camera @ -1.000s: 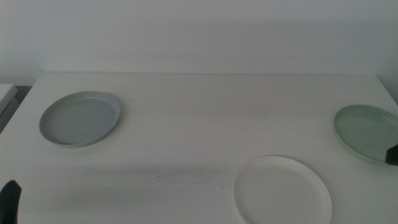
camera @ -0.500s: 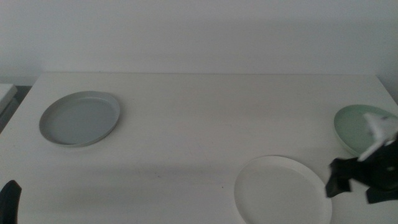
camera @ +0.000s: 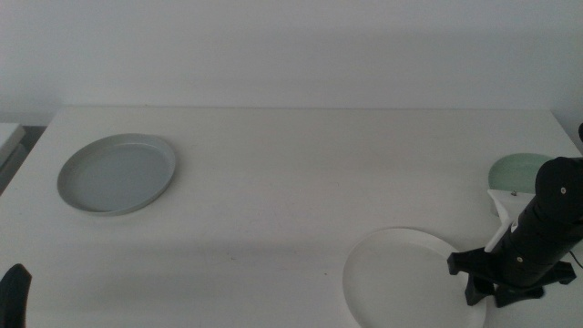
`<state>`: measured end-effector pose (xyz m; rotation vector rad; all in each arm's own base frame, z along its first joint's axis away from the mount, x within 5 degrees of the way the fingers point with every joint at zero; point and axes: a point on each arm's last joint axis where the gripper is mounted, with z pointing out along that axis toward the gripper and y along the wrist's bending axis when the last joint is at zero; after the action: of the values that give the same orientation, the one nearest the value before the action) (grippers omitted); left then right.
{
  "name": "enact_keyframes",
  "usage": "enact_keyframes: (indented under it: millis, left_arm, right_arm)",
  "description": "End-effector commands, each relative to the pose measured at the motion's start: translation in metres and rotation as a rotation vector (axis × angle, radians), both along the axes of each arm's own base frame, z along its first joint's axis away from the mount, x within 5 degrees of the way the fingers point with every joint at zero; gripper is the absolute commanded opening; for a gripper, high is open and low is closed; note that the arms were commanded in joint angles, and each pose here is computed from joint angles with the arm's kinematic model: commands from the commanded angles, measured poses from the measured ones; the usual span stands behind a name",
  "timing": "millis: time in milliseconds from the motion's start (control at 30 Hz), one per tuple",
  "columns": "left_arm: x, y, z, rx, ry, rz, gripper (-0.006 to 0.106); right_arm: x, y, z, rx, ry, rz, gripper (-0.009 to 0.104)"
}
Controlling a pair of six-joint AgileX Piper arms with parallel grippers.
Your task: Stack the three bowls on top of each other.
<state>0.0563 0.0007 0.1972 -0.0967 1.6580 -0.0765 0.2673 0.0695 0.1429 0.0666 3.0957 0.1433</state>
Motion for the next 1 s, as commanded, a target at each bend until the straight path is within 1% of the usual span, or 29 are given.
enact_keyframes:
  millis: [0, 67, 167, 233, 333, 567, 667, 767, 967]
  left_arm:
    - [0.0, 0.0, 0.001, -0.001, -0.017, -0.001, 0.094]
    - [0.0, 0.0, 0.001, -0.001, -0.017, -0.001, 0.094]
    - [0.0, 0.0, 0.001, -0.001, -0.017, -0.001, 0.094]
    - [0.0, 0.0, 0.001, -0.001, -0.017, -0.001, 0.094]
    - [0.0, 0.0, 0.001, -0.001, -0.017, -0.001, 0.094]
    - [0.0, 0.0, 0.001, -0.001, -0.017, -0.001, 0.094]
    - [0.0, 0.0, 0.001, -0.001, -0.017, -0.001, 0.094]
    - [0.0, 0.0, 0.001, -0.001, -0.017, -0.001, 0.094]
    - [0.0, 0.0, 0.001, -0.001, -0.017, -0.001, 0.094]
  right_arm:
    - [0.001, 0.002, -0.012, 0.014, 0.015, -0.026, 0.024]
    - [0.0, 0.002, -0.012, 0.014, 0.017, -0.026, 0.011]
    - [0.0, 0.002, -0.011, 0.013, 0.019, -0.032, -0.003]
    - [0.002, 0.002, -0.007, 0.01, 0.019, -0.027, -0.003]
    - [0.011, 0.003, 0.011, -0.002, 0.013, 0.001, -0.003]
    - [0.062, 0.023, 0.075, 0.046, -0.132, 0.041, -0.003]
    - [0.086, 0.034, 0.083, 0.095, -0.136, 0.056, -0.003]
    - [0.108, 0.045, 0.082, 0.154, -0.138, 0.071, -0.003]
    - [0.136, 0.072, 0.063, 0.177, -0.105, 0.113, -0.003]
